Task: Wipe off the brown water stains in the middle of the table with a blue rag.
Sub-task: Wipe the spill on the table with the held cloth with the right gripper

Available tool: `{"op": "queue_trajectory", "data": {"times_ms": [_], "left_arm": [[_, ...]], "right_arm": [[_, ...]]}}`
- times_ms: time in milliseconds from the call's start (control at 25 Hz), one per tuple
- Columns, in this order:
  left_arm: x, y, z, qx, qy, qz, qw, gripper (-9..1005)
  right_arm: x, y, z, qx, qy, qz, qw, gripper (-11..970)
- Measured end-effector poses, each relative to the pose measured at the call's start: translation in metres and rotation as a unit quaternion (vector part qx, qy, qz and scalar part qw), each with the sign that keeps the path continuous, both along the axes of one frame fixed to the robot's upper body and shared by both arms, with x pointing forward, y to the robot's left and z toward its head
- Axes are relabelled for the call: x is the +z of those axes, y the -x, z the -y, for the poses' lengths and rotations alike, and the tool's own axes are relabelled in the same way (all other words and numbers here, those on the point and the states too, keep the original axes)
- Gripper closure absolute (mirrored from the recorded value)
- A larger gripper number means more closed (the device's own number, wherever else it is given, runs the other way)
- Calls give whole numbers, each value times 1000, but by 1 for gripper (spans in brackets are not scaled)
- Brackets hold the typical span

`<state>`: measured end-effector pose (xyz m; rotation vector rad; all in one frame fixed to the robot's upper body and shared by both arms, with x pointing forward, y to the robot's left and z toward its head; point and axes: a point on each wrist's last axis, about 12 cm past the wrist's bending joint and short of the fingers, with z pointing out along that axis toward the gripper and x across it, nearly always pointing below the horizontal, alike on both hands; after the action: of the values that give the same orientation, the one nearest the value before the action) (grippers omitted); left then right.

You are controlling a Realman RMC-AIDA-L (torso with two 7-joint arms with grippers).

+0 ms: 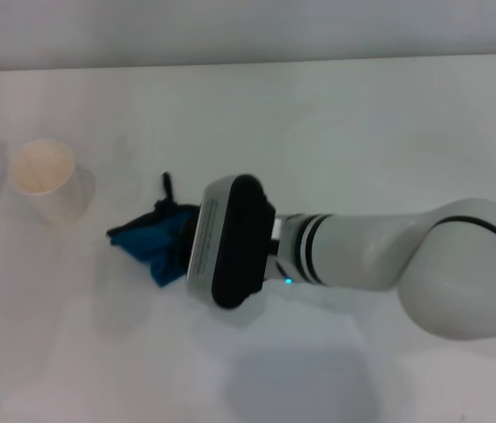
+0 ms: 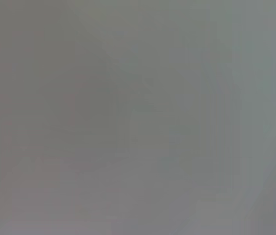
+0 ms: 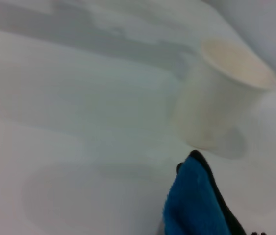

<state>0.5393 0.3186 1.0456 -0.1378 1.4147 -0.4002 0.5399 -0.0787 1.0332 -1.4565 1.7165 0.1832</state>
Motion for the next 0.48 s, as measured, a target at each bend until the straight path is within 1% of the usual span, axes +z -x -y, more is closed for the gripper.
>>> {"op": "queue_trajectory", "data": {"times_ms": [160, 280, 360, 480], "left_arm": [[0, -2, 1, 0, -1, -2, 1000, 135], [0, -2, 1, -1, -1, -2, 1000, 135], [1, -3, 1, -1, -1, -2, 1000, 135], [0, -2, 1, -1, -1, -2, 1000, 135]], "right_arm": [[-2, 8, -6, 23, 7, -1, 1000, 902], [-2, 8, -7, 27, 11, 0, 1000, 902], [-2, 4, -4, 21, 14, 3, 1000, 902], [-2, -9, 5, -3, 18, 8, 1000, 902]]}}
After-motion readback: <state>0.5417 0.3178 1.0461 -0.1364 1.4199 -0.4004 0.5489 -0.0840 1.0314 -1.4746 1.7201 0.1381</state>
